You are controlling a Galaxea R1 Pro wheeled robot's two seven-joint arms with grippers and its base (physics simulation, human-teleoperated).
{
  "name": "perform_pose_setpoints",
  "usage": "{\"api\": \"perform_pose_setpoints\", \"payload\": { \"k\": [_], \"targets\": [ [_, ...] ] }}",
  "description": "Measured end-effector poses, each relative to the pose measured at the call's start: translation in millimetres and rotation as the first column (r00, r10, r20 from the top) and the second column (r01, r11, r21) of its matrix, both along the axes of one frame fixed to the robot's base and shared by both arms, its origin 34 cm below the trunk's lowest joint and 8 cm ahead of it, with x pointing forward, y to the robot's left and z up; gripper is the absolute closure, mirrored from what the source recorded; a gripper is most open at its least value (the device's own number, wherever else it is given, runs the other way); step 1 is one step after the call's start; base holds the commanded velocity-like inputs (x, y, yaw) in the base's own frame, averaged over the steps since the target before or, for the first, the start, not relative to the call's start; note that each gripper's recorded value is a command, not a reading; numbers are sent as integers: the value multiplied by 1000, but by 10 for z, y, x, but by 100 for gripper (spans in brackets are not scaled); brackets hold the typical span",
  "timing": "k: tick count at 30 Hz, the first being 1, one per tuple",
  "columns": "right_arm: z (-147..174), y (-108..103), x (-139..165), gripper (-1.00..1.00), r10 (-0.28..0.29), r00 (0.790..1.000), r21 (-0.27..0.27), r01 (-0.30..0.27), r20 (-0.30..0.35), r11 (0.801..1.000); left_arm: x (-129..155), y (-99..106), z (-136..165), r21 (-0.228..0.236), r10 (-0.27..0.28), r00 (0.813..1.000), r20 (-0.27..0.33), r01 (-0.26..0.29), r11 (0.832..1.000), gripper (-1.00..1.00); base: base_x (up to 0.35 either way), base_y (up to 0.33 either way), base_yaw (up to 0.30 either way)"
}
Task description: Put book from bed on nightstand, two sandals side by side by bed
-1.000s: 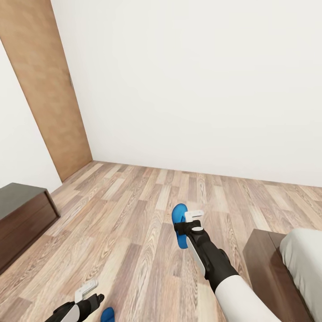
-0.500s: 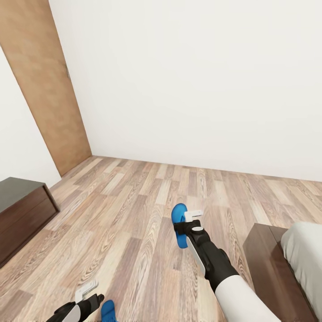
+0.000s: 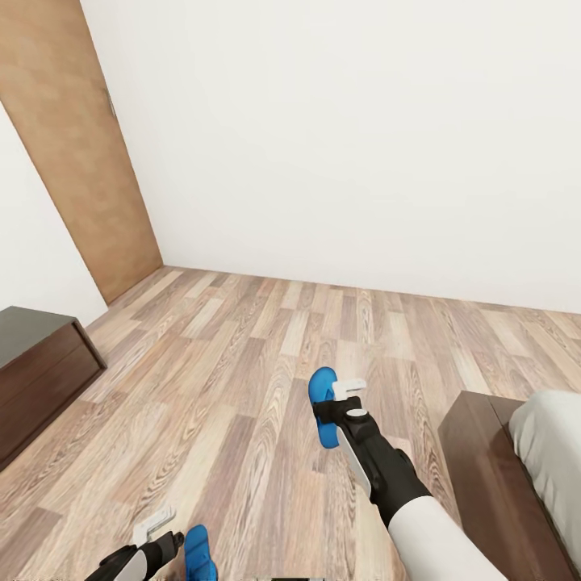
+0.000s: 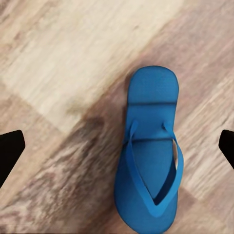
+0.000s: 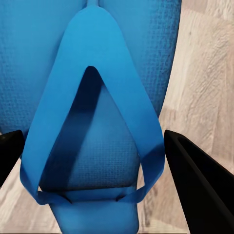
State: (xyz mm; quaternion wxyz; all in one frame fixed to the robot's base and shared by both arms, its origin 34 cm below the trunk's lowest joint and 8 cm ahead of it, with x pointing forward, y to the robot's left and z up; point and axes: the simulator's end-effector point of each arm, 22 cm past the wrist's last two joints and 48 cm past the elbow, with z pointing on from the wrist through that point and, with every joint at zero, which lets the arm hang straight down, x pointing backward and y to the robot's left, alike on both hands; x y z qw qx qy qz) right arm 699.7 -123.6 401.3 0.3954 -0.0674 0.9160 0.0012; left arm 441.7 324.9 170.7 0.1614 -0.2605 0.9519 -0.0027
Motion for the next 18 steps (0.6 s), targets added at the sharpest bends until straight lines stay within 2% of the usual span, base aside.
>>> {"api": "perform_pose_setpoints", "payload": {
  "k": [14, 18],
  "targets": [
    [-370, 0, -74, 100, 0, 998, 0, 0, -58, 1000, -159, -19, -204, 2, -4, 999, -46, 4, 1000, -100, 0, 0, 0],
    [-475, -1, -99, 100, 0, 997, 0, 0, -75, 1000, -204, -103, -266, -9, -7, 998, -60, 6, 1000, -100, 0, 0, 0]
  ]
}}
